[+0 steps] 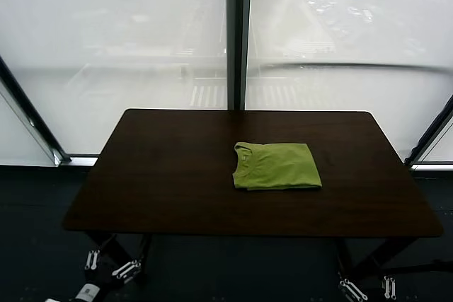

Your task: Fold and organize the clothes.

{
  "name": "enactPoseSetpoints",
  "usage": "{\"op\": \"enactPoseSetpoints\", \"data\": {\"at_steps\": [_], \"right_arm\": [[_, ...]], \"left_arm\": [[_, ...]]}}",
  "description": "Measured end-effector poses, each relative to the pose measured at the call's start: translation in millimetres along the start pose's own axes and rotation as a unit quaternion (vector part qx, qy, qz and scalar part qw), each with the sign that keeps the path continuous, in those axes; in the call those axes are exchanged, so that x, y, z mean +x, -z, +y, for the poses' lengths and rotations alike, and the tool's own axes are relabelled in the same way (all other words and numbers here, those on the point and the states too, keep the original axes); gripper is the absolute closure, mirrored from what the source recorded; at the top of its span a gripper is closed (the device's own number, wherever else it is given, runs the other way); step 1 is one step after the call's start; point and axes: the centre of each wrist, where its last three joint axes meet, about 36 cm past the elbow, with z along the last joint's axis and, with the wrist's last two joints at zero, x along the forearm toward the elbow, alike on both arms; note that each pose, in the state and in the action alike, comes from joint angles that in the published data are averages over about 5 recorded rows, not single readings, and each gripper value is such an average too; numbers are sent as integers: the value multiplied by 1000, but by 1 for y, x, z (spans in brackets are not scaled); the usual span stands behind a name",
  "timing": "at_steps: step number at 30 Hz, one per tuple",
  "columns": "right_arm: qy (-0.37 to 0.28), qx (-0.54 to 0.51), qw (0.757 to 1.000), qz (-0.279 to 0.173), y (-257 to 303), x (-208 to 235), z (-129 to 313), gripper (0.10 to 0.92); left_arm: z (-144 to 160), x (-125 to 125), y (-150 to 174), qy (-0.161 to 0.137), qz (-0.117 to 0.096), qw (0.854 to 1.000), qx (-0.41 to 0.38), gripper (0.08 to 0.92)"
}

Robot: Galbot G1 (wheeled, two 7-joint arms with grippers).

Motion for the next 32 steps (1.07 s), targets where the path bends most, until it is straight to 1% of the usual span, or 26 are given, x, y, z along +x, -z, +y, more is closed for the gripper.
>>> {"op": "enactPoseSetpoints", "data": {"at_steps": [10,32], "right_arm": [[9,-3,1000,15,1,-2,8,115],[8,0,1000,16,1,-5,6,115]], "left_arm": [[1,6,-2,2,10,1000,1,92],[2,7,0,1,15,1000,-1,92]]}}
